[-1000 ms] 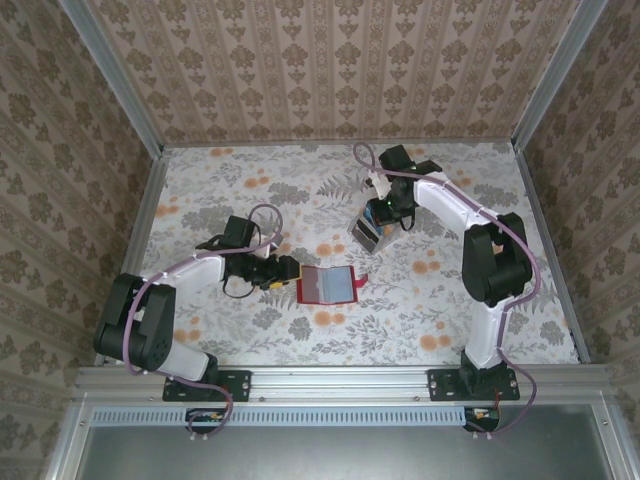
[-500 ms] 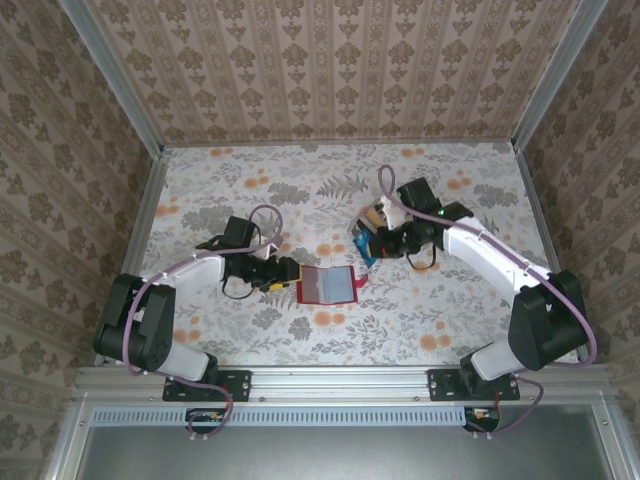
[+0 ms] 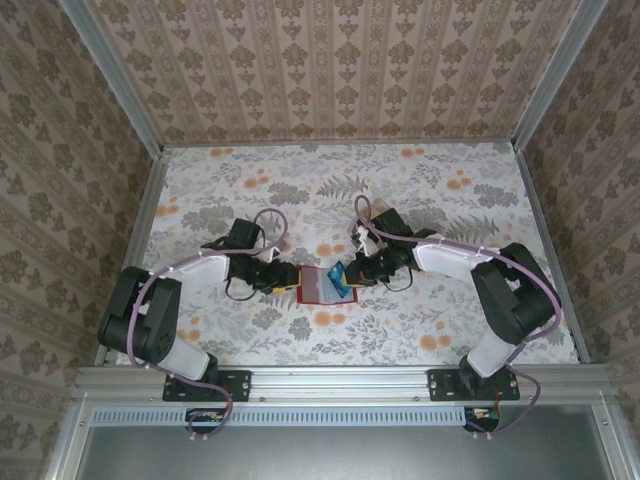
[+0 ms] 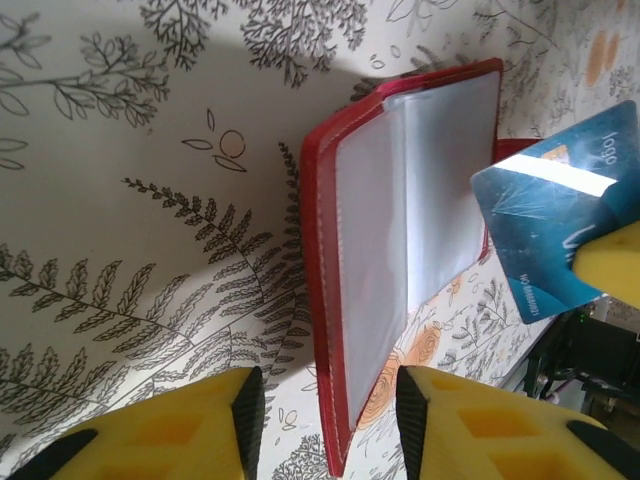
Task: Put the credit cards into the card holder
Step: Insert the credit card into the card slot.
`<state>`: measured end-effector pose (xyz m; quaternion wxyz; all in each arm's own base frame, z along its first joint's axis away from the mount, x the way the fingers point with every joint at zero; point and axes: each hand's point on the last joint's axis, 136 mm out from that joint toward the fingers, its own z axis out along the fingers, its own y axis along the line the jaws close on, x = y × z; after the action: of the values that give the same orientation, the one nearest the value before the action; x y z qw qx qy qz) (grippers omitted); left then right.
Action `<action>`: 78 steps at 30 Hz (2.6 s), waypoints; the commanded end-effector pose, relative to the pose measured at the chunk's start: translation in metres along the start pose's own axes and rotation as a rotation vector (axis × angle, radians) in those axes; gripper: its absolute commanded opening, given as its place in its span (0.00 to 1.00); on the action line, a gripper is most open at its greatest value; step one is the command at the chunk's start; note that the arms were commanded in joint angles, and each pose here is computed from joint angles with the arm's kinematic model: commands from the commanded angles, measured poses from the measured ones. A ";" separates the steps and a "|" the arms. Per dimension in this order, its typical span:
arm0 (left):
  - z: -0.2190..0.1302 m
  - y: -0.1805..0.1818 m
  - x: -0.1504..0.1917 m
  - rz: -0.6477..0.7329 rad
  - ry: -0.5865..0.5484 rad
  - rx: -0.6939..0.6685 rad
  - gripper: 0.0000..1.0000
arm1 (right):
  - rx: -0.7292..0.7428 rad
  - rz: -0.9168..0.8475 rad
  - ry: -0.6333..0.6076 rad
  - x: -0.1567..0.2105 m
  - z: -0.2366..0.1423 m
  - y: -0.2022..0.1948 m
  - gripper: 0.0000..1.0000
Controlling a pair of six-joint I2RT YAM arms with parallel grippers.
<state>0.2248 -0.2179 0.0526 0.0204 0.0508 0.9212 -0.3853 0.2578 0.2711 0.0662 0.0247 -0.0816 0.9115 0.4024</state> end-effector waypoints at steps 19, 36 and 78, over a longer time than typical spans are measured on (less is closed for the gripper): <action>0.017 0.016 0.000 0.009 0.057 -0.076 0.12 | -0.096 0.051 0.055 0.007 0.034 -0.014 0.00; 0.020 0.023 0.005 0.003 0.075 -0.091 0.07 | -0.168 0.030 0.056 0.006 0.035 -0.007 0.00; 0.022 0.031 0.003 -0.028 0.078 -0.059 0.06 | -0.048 0.041 0.035 -0.009 0.039 -0.020 0.31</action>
<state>0.2246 -0.2138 0.0190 -0.0177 0.0445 0.9321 -0.3591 0.2749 0.2979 0.0348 0.0087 -0.0719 0.8864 0.4572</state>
